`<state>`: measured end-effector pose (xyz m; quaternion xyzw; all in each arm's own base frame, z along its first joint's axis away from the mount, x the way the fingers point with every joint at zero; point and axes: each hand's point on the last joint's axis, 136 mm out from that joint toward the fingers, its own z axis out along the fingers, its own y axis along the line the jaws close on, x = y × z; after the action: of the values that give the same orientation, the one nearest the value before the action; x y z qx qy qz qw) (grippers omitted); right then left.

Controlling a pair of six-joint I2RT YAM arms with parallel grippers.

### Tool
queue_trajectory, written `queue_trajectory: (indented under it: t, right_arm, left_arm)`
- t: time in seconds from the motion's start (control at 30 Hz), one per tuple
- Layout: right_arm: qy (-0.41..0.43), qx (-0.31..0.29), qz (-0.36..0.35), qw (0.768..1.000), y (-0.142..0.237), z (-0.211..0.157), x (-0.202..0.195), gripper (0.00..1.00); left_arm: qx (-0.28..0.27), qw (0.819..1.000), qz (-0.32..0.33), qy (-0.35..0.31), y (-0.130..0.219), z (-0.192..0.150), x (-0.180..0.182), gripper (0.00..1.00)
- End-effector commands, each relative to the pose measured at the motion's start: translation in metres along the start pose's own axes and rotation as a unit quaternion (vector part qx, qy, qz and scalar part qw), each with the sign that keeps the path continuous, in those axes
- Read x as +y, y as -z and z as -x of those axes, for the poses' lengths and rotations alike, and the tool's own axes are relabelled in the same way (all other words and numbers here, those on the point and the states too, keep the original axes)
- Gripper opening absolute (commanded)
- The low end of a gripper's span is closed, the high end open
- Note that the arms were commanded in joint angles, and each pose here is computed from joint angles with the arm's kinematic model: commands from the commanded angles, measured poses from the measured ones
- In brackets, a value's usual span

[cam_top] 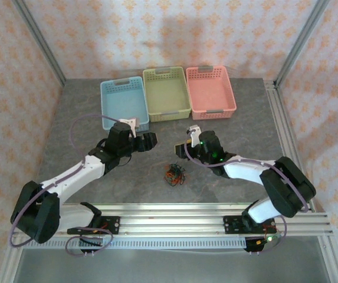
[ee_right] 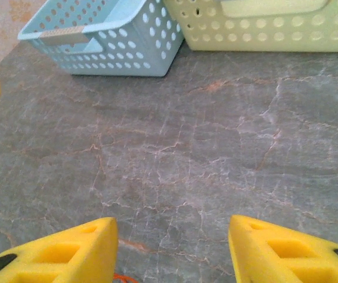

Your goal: Untangle the cables

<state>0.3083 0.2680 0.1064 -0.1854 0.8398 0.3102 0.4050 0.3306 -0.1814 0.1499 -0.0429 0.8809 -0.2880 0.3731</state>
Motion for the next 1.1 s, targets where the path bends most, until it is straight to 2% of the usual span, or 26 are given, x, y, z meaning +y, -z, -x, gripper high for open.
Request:
queue_trajectory:
  t: [0.0,0.1,0.43,0.77,0.93,1.07]
  right_arm:
    - [-0.004,0.007,0.034,0.999,-0.006,0.001,0.013,0.48]
    - [0.001,0.031,0.061,0.998,-0.012,-0.008,0.022,0.42]
    - [0.024,0.072,0.094,0.993,-0.02,-0.026,0.039,0.38]
    - [0.026,0.094,0.086,0.992,-0.026,-0.033,0.038,0.37]
    - [0.024,0.085,0.075,0.993,-0.024,-0.029,0.035,0.36]
    - [0.023,0.078,0.068,0.994,-0.023,-0.026,0.033,0.36]
  left_arm:
    - [0.005,1.0,-0.007,-0.012,-0.002,0.005,-0.008,0.79]
    - [0.011,1.0,-0.016,-0.013,-0.003,0.004,-0.012,0.79]
    - [0.034,0.999,-0.03,-0.018,-0.012,-0.003,-0.02,0.79]
    - [0.035,0.999,-0.035,-0.016,-0.017,-0.002,-0.022,0.79]
    - [-0.009,1.0,0.004,0.004,-0.021,0.019,-0.012,0.79]
    - [-0.005,0.999,0.035,-0.007,-0.035,0.029,-0.011,0.76]
